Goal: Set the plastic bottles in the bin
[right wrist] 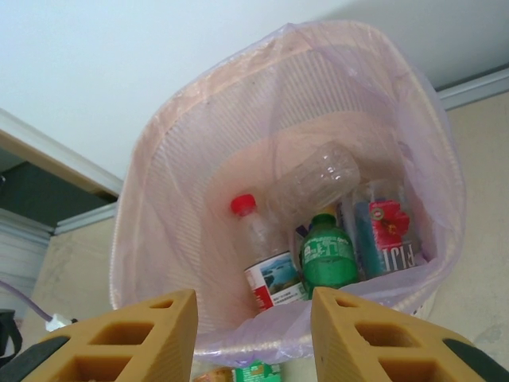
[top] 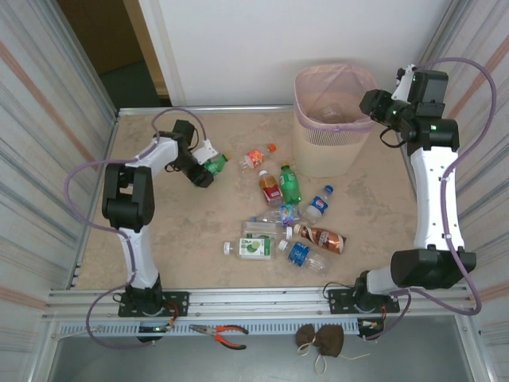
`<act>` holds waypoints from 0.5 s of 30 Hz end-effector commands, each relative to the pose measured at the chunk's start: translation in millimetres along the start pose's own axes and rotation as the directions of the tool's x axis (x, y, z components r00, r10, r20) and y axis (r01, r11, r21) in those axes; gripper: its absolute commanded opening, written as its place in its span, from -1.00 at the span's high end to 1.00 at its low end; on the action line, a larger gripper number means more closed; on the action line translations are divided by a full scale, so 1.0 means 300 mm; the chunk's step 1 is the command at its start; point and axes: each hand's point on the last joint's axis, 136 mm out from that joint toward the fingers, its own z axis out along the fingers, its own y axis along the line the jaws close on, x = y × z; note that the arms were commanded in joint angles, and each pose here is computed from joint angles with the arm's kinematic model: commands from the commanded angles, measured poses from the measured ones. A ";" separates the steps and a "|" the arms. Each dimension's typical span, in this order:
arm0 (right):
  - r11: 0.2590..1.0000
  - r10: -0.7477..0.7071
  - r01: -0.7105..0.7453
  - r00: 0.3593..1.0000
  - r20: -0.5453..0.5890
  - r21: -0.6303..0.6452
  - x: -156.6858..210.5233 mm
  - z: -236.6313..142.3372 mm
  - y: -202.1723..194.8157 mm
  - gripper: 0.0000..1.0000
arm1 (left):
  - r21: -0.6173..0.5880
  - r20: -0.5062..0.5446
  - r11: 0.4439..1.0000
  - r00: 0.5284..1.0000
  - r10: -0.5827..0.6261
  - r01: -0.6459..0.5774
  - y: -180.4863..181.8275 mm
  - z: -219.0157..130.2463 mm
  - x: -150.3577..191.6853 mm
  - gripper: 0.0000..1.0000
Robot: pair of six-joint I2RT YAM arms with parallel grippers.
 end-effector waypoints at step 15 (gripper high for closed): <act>0.941 -0.030 0.011 0.998 -0.051 -0.338 0.129 -0.057 0.332 0.05 | 0.104 0.519 0.995 0.853 -0.042 -0.014 -0.198 -0.416 -0.242 0.06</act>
